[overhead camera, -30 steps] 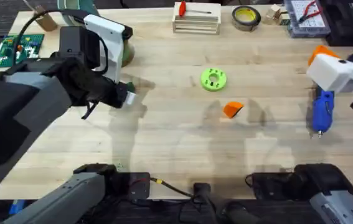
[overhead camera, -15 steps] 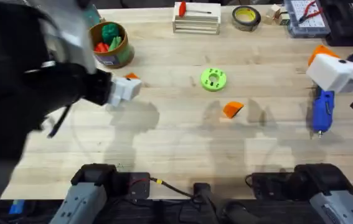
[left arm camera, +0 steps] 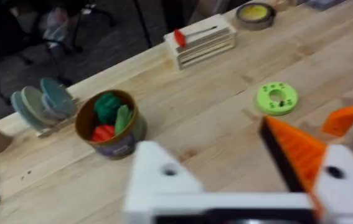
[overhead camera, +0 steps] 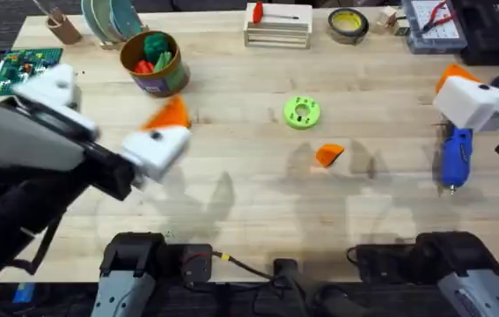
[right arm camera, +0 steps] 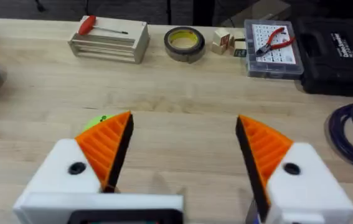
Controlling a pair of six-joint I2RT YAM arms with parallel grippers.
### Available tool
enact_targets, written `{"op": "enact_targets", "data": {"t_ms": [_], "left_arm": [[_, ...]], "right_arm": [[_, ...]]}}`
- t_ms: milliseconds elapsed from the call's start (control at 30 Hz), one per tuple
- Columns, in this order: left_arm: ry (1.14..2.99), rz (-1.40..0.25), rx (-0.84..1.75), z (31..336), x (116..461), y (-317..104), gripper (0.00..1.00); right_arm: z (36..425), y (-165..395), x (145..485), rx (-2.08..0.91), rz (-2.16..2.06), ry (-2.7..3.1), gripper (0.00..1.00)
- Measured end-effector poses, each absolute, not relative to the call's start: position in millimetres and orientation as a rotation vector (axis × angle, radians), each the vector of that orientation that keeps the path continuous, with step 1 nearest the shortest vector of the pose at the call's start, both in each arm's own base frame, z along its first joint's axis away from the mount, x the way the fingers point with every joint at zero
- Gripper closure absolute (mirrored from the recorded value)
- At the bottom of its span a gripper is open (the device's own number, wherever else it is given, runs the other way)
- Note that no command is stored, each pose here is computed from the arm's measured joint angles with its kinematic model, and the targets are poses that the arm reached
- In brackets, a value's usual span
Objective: Pick up the gripper from the table and insert it into the empty holder that is missing its gripper. Then pick up a screw, insert it into the mounting hole, and use the screwdriver to tighten it. Finally, clean up the table by picking up the vegetable and placing it into the bucket.
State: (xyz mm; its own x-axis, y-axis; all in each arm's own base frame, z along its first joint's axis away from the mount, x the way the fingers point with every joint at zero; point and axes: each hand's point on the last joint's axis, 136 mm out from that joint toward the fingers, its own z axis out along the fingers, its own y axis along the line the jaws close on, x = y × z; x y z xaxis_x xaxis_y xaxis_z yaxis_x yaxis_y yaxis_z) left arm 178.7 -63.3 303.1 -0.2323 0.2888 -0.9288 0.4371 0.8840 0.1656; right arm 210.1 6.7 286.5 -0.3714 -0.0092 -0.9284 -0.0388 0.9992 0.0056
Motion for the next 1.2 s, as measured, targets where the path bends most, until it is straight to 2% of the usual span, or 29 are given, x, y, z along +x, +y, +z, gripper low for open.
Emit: {"op": "enact_targets", "data": {"t_ms": [33,67,100,333,600,1067,1200], "left_arm": [[1.826,-0.17,0.55,304,177,-66,0.158],[1.824,-0.191,0.552,304,176,-69,0.051],[1.819,-0.21,0.562,305,175,-72,0.018],[1.762,-0.396,0.673,310,159,-100,0.008],[1.713,-0.509,0.744,315,147,-116,0.008],[1.36,-0.378,0.801,383,160,-121,0.006],[1.28,-0.352,0.728,389,169,-117,0.006]], "right_arm": [[286,7,210,-0.034,0.031,1.951,0.01],[286,7,210,-0.034,0.031,1.951,0.01],[286,7,210,-0.034,0.031,1.951,0.01],[286,7,210,-0.034,0.031,1.951,0.01],[286,7,210,-0.034,0.031,1.951,0.01],[286,7,210,-0.034,0.031,1.951,0.01],[286,7,210,-0.034,0.031,1.952,0.01]]}}
